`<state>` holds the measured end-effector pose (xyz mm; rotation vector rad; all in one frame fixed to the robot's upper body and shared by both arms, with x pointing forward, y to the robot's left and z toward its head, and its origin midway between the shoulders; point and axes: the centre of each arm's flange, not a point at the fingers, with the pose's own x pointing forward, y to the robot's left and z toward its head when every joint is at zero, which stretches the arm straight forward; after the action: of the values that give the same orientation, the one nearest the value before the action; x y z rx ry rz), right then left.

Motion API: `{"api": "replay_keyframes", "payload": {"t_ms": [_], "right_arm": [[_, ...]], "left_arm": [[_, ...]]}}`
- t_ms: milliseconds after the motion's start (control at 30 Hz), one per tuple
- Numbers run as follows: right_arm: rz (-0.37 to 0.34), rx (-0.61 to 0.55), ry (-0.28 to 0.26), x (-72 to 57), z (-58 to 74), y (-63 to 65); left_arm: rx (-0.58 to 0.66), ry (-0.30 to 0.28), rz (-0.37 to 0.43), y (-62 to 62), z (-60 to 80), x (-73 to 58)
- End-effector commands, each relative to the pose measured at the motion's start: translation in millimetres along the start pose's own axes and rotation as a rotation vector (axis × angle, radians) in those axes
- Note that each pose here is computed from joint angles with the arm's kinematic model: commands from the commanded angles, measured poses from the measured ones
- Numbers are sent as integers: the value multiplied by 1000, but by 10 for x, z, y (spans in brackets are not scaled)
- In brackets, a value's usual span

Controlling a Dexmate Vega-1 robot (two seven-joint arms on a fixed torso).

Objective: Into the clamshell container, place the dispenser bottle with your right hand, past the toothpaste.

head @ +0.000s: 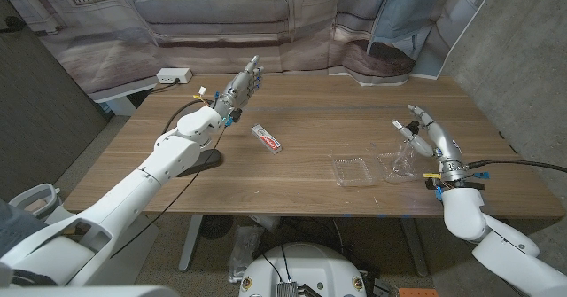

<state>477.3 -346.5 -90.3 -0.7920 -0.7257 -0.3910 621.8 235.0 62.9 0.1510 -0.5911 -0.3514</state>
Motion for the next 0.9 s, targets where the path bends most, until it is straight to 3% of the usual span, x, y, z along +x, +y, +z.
{"api": "replay_keyframes", "payload": {"t_ms": [33, 900], "right_arm": [[-1, -4, -28, 35, 69, -97], [19, 46, -105, 228, 207, -269]], "left_arm": [[3, -6, 1, -13, 12, -19], [5, -15, 17, -9, 20, -146]]}}
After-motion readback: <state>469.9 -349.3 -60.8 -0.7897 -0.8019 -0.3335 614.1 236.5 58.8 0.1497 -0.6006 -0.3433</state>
